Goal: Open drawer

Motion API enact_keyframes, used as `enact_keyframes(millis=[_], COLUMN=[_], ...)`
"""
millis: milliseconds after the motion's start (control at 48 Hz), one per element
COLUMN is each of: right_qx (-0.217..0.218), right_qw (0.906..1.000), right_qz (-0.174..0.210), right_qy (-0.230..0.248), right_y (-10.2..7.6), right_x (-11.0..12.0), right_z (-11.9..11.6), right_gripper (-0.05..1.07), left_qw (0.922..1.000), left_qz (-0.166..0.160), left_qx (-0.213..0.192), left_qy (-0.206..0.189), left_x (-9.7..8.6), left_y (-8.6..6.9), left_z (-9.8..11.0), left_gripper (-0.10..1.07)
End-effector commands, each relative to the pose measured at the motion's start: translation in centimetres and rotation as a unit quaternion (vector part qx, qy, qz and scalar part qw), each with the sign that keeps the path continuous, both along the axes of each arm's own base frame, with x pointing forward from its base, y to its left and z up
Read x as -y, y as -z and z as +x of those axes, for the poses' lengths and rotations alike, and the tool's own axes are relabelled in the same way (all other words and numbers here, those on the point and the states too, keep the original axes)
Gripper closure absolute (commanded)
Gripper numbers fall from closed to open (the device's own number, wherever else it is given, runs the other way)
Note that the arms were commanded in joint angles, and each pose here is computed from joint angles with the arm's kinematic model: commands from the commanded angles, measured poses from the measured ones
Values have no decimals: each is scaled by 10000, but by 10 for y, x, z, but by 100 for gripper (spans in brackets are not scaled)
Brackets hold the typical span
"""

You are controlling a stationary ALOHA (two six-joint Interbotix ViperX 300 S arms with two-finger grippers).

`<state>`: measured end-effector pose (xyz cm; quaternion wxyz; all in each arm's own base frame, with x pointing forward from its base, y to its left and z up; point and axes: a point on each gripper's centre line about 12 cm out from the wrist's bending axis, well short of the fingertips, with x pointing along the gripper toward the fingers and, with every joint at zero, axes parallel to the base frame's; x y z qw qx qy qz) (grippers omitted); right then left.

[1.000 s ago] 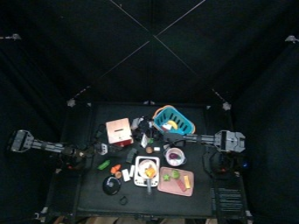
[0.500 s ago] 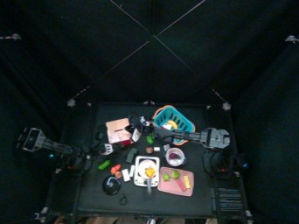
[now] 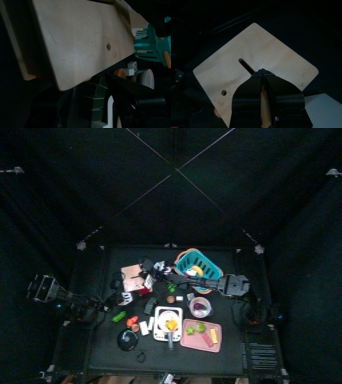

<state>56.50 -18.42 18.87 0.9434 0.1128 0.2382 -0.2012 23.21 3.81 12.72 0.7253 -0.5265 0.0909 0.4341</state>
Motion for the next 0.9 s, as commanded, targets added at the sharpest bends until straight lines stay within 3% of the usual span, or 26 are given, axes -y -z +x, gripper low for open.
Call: enact_keyframes(millis=[0, 583, 875], right_qx=[261, 59, -62], right_qw=[9996, 9998, 9997], right_qz=[-105, -73, -58], right_qy=[63, 166, 211], right_y=[-29, -20, -17], right_x=[7, 12, 13], right_z=[3, 7, 5], right_gripper=[96, 96, 96], left_qw=[10000, 9993, 9983], left_qz=[25, -71, -112], left_qx=[24, -168, -274], left_qy=[-30, -341, -496], left_x=[0, -6, -7], left_y=[-2, 8, 14], left_z=[7, 19, 21], left_gripper=[11, 14, 35])
